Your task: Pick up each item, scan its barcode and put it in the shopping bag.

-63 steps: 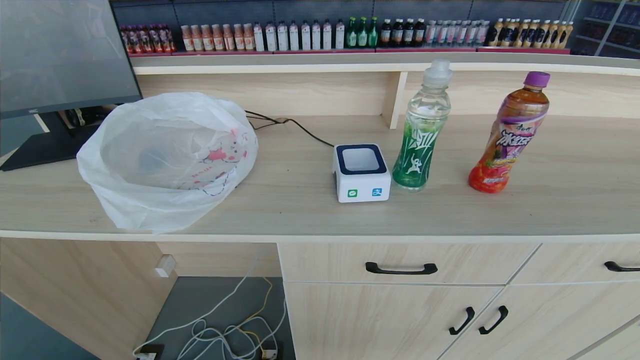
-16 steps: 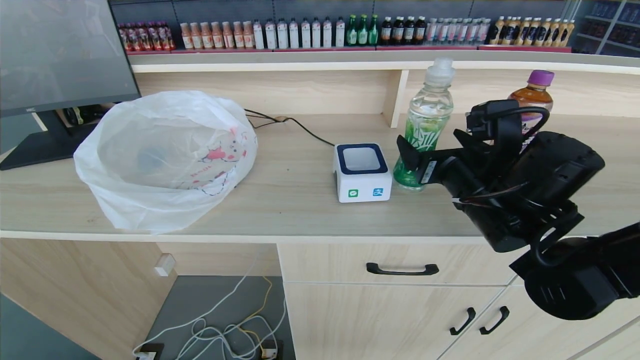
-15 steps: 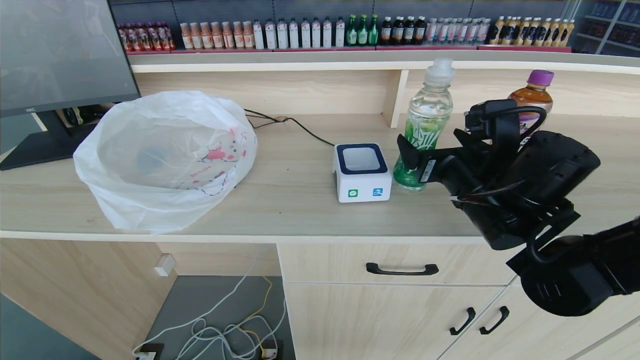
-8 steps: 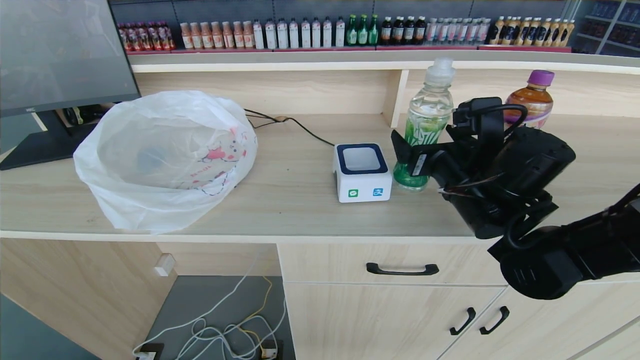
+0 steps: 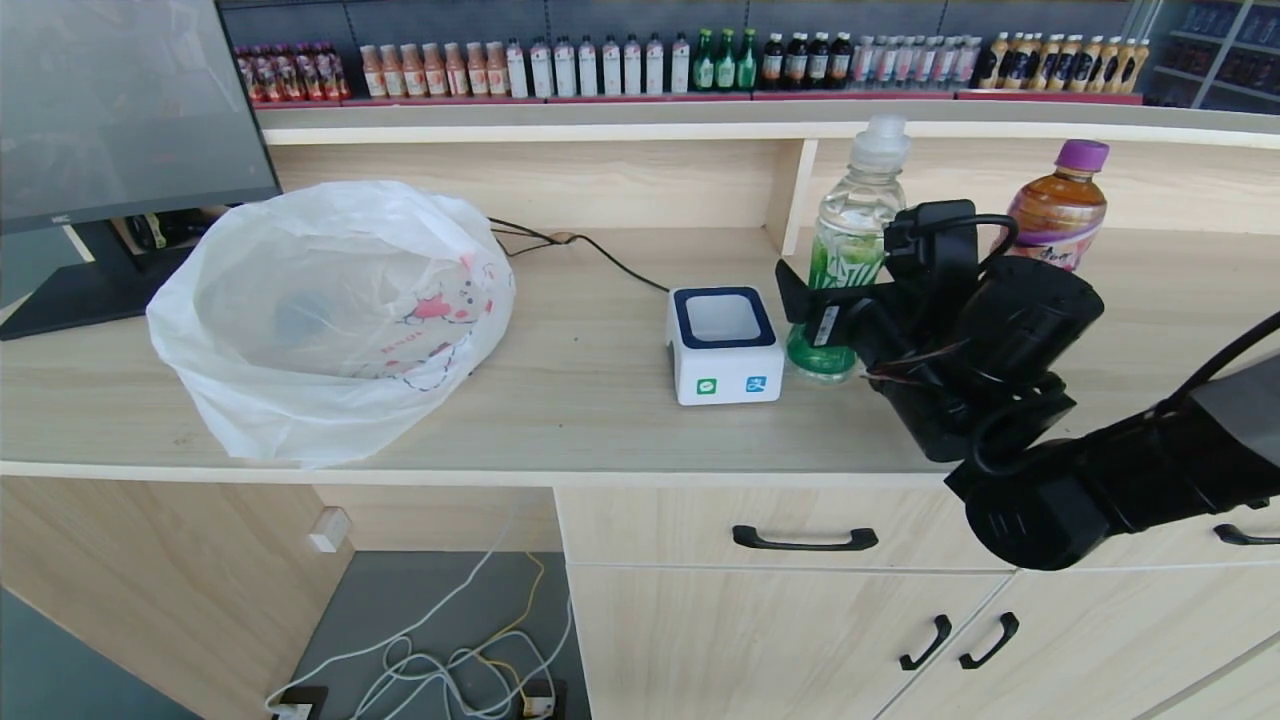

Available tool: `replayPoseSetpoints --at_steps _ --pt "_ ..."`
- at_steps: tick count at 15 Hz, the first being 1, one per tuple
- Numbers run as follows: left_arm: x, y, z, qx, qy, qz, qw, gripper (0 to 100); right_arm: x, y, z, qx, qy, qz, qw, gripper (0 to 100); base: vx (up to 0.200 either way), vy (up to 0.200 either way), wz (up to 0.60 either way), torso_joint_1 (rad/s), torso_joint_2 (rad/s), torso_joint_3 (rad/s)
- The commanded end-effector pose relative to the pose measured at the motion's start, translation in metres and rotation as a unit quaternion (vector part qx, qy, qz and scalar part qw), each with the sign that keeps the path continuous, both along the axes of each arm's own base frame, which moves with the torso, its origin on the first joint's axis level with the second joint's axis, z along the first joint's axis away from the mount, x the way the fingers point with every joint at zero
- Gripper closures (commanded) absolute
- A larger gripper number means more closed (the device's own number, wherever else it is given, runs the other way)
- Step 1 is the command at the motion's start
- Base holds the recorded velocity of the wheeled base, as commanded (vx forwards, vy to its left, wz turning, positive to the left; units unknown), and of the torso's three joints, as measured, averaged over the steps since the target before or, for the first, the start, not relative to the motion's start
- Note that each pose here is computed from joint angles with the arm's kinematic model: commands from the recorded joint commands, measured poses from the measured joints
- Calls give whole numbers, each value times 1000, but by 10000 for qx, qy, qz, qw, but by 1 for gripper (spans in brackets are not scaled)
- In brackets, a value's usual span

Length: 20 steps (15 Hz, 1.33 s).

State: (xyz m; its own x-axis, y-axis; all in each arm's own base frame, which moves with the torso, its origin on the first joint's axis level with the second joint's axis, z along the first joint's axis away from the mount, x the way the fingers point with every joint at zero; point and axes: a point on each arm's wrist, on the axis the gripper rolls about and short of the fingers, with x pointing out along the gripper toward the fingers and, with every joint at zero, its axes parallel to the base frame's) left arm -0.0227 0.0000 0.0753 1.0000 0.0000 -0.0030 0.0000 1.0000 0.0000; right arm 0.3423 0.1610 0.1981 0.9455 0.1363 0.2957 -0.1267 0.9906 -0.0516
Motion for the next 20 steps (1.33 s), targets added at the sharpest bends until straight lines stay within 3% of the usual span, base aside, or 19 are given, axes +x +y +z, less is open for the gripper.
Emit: replayPoseSetpoints --at_steps 1,20 --pt "0 0 0 0 0 0 10000 0 3 1 -4 -48 29 8 10000 0 0 0 0 0 0 0" --pt "0 0 0 0 0 0 10000 0 11 3 6 49 -191 23 9998 0 0 0 0 0 0 0"
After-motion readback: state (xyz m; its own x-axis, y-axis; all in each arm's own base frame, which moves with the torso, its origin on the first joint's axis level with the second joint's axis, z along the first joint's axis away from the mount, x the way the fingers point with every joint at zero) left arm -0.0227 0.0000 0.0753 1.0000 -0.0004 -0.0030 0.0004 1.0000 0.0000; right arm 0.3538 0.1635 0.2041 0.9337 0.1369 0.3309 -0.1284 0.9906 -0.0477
